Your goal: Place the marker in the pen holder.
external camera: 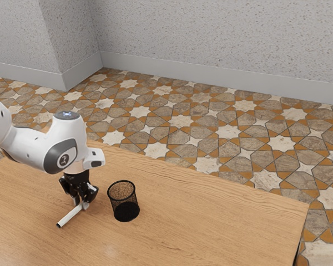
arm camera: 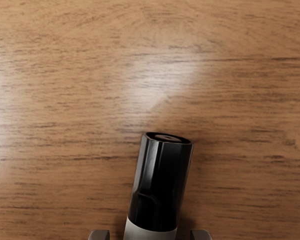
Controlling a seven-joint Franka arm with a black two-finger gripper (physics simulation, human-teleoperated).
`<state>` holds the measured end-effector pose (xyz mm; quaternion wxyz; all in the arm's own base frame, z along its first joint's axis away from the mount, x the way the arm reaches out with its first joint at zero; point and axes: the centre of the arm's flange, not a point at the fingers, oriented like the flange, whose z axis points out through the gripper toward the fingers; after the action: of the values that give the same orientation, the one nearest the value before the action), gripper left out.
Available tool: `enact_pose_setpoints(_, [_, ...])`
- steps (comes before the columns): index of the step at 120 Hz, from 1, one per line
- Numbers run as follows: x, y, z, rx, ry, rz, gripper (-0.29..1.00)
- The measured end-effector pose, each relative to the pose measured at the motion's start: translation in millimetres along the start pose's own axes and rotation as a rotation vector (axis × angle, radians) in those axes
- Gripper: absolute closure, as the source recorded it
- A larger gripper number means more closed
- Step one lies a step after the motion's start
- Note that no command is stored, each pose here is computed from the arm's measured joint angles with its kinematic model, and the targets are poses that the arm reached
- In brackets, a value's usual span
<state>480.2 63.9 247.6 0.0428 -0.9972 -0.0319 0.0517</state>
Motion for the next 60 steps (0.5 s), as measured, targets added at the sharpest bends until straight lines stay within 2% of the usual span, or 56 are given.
enact_pose_setpoints(29, [0.8,-0.1,-12.3,0.0,0.027,-0.019,0.74])
enact_pose_setpoints(51, [-0.6,1.1,-95.1,-0.026,0.194,-0.034,0.78])
enact_pose_setpoints(60, [-1.7,20.0,-128.3,-0.037,0.261,-0.001,0.79])
